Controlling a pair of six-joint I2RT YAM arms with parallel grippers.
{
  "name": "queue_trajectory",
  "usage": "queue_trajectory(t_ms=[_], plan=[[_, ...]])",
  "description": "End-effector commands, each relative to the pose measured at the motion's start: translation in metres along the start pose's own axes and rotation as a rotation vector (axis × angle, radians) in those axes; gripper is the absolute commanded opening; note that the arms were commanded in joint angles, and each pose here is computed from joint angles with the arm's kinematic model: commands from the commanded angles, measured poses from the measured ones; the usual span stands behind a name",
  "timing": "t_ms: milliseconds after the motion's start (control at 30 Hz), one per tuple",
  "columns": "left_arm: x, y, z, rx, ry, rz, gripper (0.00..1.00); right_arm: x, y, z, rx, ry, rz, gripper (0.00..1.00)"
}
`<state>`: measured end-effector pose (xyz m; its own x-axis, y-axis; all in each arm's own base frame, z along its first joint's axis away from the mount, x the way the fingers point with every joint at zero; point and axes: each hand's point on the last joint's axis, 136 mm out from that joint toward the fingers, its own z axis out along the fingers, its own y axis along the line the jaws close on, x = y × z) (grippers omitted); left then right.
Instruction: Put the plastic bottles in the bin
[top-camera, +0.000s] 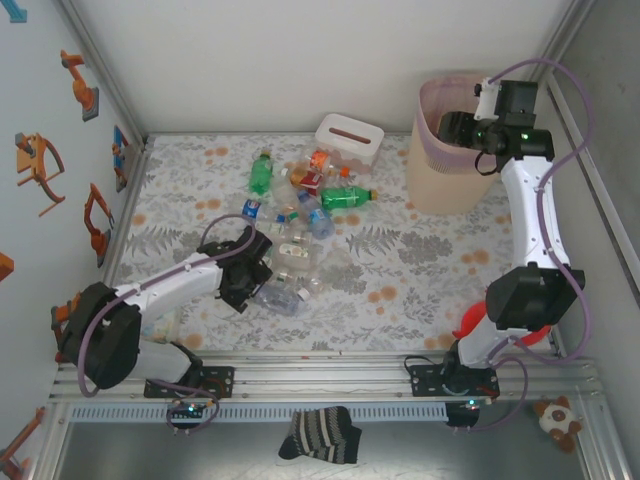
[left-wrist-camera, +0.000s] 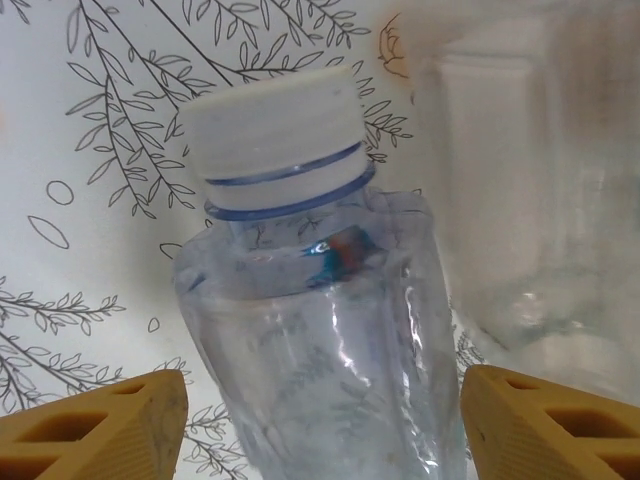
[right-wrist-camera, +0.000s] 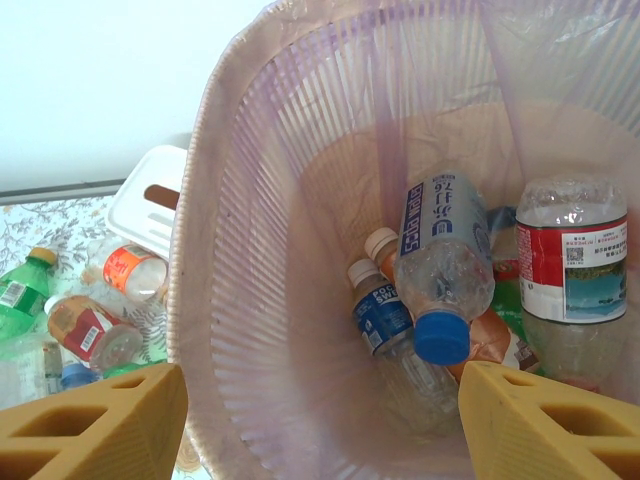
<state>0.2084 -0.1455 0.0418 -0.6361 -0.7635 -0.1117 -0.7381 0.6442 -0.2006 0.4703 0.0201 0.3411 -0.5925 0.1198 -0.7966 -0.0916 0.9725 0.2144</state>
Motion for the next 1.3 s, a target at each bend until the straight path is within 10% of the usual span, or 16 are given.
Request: queue_trajectory(t_ms=[0,767,1267], plan=[[0.004,0.009,0.010,-0.036,0.019,-0.017,0.73,-0.004,0.007,-0.006,-0.020,-0.022,0.000,0.71],[-0.015,0.012,-0.016,-0.014,-0.063,0.024,0.57,-0.003,0.049,-0.018,-0.100,-0.025,-0.047,0.70],[-0.049,-0.081,-0.135,0.570,-0.236,0.311,0.55,0.029,0.191,-0.033,-0.614,0.054,-0.102,0.69]])
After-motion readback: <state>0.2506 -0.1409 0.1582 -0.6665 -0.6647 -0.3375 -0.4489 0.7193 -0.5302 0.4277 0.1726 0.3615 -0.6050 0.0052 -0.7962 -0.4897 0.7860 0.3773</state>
